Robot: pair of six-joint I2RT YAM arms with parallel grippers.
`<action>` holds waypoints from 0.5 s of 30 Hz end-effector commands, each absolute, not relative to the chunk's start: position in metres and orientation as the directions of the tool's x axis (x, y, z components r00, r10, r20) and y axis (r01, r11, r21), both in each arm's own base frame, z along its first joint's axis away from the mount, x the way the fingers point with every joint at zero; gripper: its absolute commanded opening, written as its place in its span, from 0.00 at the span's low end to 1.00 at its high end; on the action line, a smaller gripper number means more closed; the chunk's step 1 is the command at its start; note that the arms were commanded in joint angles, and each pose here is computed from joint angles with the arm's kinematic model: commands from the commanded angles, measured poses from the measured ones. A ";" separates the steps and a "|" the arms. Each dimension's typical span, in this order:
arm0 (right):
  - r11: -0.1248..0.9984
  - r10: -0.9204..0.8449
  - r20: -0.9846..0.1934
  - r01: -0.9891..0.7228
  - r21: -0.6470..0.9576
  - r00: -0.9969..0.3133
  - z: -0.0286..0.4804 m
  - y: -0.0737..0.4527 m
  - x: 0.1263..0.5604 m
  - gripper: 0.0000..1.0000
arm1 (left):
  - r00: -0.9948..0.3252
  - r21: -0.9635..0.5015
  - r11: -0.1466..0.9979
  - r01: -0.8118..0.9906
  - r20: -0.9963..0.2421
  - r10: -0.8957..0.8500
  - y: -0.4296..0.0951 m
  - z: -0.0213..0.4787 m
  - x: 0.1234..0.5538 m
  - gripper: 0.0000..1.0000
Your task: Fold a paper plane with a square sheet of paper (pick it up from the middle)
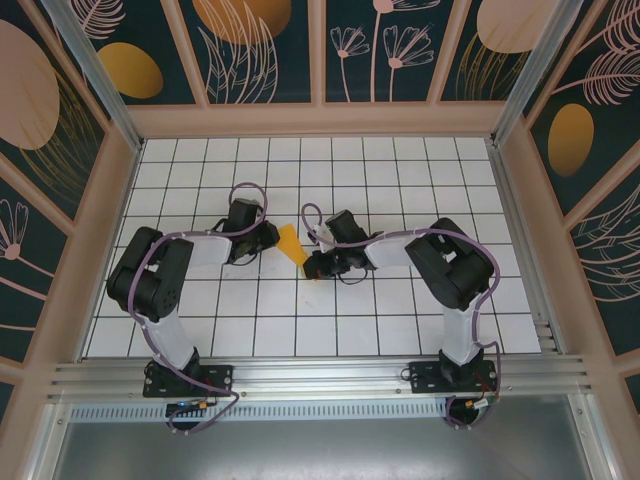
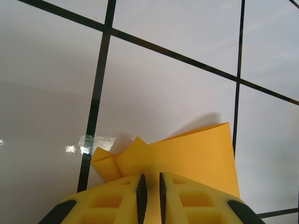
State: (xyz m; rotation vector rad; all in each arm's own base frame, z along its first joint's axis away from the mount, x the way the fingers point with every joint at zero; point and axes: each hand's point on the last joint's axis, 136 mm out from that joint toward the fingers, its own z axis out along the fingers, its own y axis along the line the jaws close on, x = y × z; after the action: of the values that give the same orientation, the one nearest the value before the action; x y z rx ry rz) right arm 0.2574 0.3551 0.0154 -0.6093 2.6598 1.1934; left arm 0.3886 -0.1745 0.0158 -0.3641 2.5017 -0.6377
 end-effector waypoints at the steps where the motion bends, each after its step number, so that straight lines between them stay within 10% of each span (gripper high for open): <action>1: 0.804 -0.288 -0.054 -0.272 0.529 -0.956 -0.061 0.294 0.224 0.00 | -0.757 -0.351 0.907 -0.233 -0.520 -0.396 -0.124 0.005 0.412 0.21; 15: 0.752 -0.284 -0.138 -0.310 0.582 -0.949 -0.027 0.315 0.240 0.00 | -0.697 -0.353 0.899 -0.258 -0.577 -0.426 -0.104 0.031 0.419 0.31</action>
State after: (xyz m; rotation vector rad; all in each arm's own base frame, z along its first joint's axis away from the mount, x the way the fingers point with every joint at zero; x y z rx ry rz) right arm 0.2582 0.3557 0.0171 -0.6056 2.6576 1.1974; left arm 0.4145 -0.1334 0.0196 -0.4354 2.4273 -0.4538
